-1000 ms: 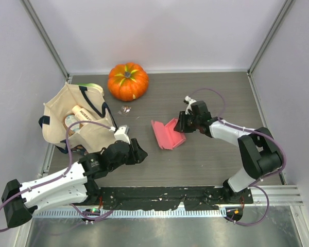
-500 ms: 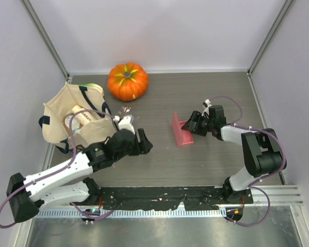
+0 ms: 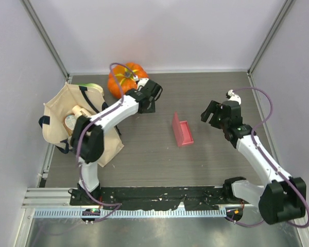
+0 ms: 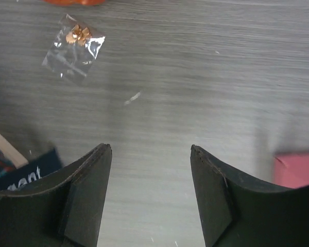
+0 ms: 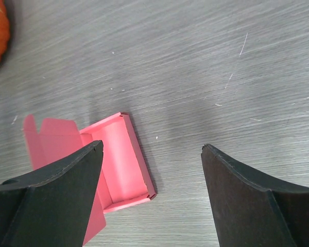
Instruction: Fold the paper box
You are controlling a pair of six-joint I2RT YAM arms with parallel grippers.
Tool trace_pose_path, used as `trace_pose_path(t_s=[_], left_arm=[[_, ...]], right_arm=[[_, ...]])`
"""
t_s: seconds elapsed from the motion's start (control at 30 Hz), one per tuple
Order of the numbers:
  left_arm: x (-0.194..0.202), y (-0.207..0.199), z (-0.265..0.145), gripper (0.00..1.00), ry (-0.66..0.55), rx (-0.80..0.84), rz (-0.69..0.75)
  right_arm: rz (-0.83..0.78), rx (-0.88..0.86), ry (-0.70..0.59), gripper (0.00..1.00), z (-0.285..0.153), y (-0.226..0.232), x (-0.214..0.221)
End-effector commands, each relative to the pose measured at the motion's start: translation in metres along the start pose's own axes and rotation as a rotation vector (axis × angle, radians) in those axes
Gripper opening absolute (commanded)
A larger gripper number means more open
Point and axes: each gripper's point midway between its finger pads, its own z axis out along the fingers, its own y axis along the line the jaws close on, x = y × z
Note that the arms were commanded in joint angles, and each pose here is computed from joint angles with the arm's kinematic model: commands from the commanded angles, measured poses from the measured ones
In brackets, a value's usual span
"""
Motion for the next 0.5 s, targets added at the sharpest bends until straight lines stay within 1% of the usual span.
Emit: trace_pose_path(t_s=[0.0,0.13,0.17,0.2,0.27,0.3,0.33,0.37,0.4,0.47], left_arm=[[0.0,0.035,0.046,0.66,0.054,-0.216,0.157],[-0.012,0.052,0.08,0.67,0.061,-0.235,0.138],[-0.013,0.057,0.085,0.67,0.077,-0.235,0.151],[-0.016,0.068,0.094,0.67,0.1,-0.237,0.132],[-0.018,0.073,0.101,0.69,0.115,-0.215,0.106],[-0.018,0.084,0.106,0.7,0.122,-0.218,0.096],[-0.023,0.085,0.112,0.71,0.103,-0.2,0.079],[-0.021,0.084,0.115,0.73,0.124,-0.163,0.065],[-0.022,0.093,0.12,0.73,0.135,-0.164,0.048],[-0.026,0.095,0.126,0.75,0.126,-0.148,0.038]], right_arm=[[-0.022,-0.026,-0.034,0.82,-0.022,0.005,-0.012],[-0.036,-0.082,-0.043,0.82,-0.035,0.013,-0.012],[-0.038,-0.115,-0.034,0.82,-0.038,0.018,-0.009],[-0.042,-0.126,-0.037,0.82,-0.04,0.019,-0.009],[-0.041,-0.145,-0.044,0.82,-0.043,0.021,-0.007],[-0.04,-0.147,-0.047,0.82,-0.043,0.021,-0.007],[-0.041,-0.151,-0.048,0.82,-0.044,0.021,-0.007],[-0.043,-0.158,-0.046,0.82,-0.044,0.022,-0.006],[-0.043,-0.163,-0.049,0.82,-0.045,0.023,-0.007],[-0.043,-0.169,-0.047,0.82,-0.046,0.024,-0.006]])
